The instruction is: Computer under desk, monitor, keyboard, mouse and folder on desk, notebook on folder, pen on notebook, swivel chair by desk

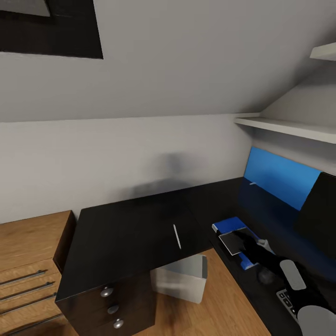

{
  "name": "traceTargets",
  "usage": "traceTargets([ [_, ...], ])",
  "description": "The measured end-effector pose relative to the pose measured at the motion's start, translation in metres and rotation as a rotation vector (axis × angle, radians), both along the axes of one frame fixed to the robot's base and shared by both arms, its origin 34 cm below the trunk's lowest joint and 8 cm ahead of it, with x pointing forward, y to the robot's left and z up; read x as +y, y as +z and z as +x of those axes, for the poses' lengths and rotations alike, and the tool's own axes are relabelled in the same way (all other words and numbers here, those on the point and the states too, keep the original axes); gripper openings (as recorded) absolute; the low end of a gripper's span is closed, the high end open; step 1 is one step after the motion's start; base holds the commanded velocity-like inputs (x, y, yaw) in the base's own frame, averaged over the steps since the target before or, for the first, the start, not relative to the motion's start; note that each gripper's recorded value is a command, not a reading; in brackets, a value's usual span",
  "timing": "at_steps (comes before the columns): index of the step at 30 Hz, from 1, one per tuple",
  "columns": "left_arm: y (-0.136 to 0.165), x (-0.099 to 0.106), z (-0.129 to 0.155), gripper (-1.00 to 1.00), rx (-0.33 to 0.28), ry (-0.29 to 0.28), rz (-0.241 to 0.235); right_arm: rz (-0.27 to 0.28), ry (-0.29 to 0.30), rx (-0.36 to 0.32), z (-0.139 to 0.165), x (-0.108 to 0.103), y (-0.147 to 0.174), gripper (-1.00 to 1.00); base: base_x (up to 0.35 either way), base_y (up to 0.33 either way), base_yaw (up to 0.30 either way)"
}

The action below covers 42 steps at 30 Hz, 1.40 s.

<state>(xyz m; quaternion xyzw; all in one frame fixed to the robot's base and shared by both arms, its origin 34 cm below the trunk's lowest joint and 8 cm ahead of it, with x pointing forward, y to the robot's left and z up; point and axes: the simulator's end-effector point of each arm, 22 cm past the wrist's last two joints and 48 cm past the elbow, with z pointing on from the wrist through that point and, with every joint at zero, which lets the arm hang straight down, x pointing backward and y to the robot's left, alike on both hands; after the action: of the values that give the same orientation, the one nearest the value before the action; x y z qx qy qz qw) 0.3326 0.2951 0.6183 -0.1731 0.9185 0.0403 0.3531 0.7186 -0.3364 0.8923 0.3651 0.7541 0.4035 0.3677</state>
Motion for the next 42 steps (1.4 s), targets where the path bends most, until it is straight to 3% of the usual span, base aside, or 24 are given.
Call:
traceTargets([
  [14, 0.0, -0.001, 0.0, 1.0, 0.0, -0.001, -0.001, -0.389, 0.329, -0.052, 0.006, 0.085, 0.01, 1.0, 0.0, 0.0, 0.0],
  [22, 0.0, -0.002, 0.0, 1.0, 0.003, -0.003, -0.001, -0.57, 0.459, -0.102, 0.005, 0.136, 0.001, 1.0, 0.0, 0.0, 0.0],
  [28, -0.002, -0.004, -0.002, 1.0, 0.014, -0.006, -0.006, -0.632, 0.491, -0.127, 0.005, 0.163, -0.003, 1.0, 0.0, 0.0, 0.0],
  [38, 0.004, -0.001, 0.01, 1.0, -0.014, -0.006, 0.002, -0.718, 0.442, -0.09, 0.009, 0.159, -0.016, 1.0, 0.0, 0.0, 0.0],
  [42, 0.008, 0.001, 0.017, 1.0, -0.03, -0.005, 0.006, -0.79, 0.45, -0.077, 0.008, 0.167, -0.021, 1.0, 0.0, 0.0, 0.0],
])
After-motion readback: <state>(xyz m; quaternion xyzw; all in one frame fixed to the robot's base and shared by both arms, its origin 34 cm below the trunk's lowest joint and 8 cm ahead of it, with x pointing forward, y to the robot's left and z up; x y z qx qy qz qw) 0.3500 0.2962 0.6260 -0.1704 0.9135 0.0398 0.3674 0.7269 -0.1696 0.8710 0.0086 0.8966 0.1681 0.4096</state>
